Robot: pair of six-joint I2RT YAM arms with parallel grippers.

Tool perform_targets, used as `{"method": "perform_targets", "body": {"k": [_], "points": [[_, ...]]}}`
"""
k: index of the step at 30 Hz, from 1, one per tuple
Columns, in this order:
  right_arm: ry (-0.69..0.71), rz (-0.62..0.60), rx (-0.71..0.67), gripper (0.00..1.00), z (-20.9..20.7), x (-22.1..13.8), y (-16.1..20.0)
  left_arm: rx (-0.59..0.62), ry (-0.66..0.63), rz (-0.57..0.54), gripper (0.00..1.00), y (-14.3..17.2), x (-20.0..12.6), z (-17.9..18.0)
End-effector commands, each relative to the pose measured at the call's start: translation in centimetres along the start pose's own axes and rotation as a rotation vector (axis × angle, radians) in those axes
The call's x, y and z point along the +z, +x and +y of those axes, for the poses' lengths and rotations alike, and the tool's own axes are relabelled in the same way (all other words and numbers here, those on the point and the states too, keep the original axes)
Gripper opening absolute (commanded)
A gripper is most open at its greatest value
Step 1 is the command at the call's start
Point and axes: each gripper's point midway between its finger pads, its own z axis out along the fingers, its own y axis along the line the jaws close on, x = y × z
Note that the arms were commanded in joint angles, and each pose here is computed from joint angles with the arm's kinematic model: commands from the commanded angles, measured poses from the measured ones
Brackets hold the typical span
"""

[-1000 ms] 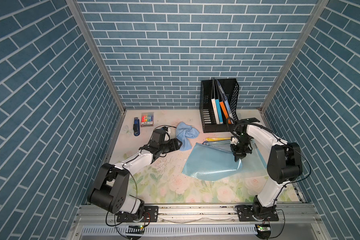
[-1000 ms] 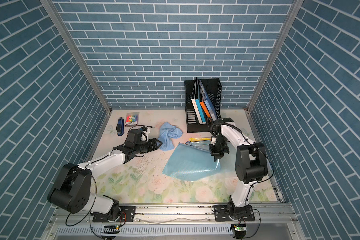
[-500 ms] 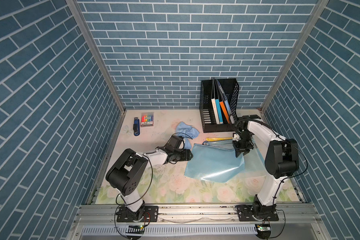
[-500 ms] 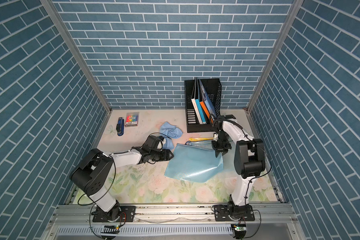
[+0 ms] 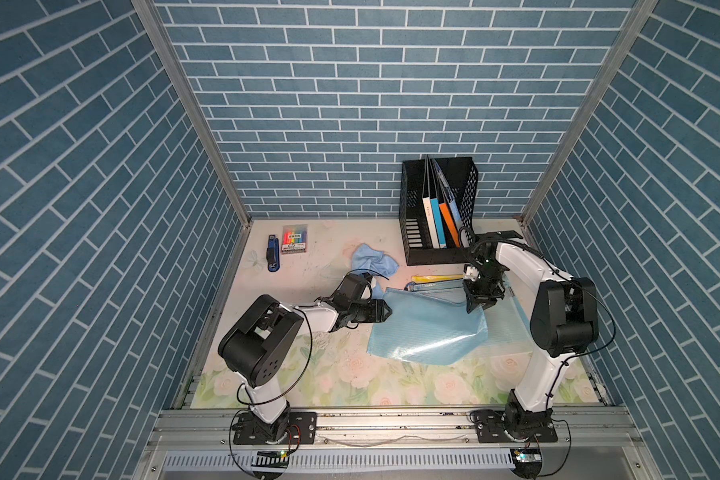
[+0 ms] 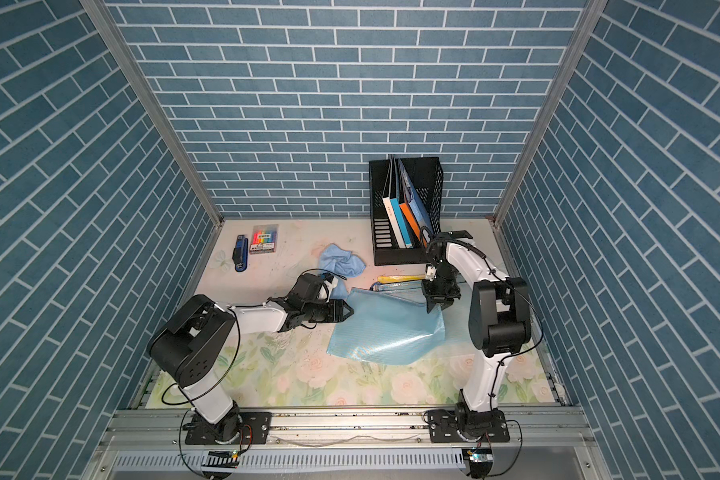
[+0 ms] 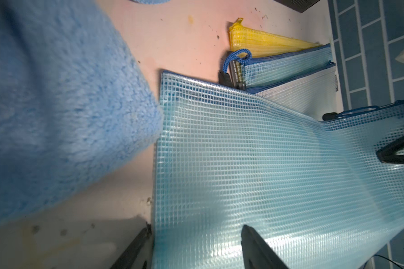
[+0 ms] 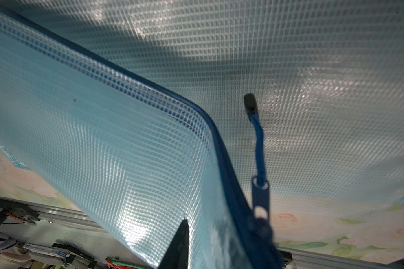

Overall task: Wipe the document bag
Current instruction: Adjust the document bag.

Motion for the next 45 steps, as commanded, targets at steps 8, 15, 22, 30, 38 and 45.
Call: {"method": "perform_targets", "body": {"k": [8, 15, 22, 30, 38, 45], "points": [[-0.061, -0.033, -0.009, 0.31, 1.2, -0.2, 0.9, -0.032, -0.011, 0.009, 0.35, 1.7, -0.6, 0.8], [-0.079, -0.053, -0.012, 0.25, 1.7, -0.6, 1.3, -0.053, -0.045, -0.021, 0.19, 2.0, -1.7, 1.7], [-0.079, -0.057, -0.014, 0.20, 1.8, -0.5, 2.1, -0.051, -0.050, -0.053, 0.17, 1.4, -2.3, 1.6], [-0.088, -0.073, -0.026, 0.15, 2.1, -0.9, 2.6, -0.041, -0.054, -0.132, 0.13, -0.2, -3.8, 1.1], [-0.091, -0.076, -0.034, 0.12, 2.3, -0.9, 2.8, -0.063, -0.058, -0.158, 0.08, 0.0, -4.6, 1.6], [-0.097, -0.097, -0.043, 0.08, 2.6, -0.9, 2.3, -0.092, -0.056, -0.169, 0.07, 0.6, -5.0, 2.0]]}}
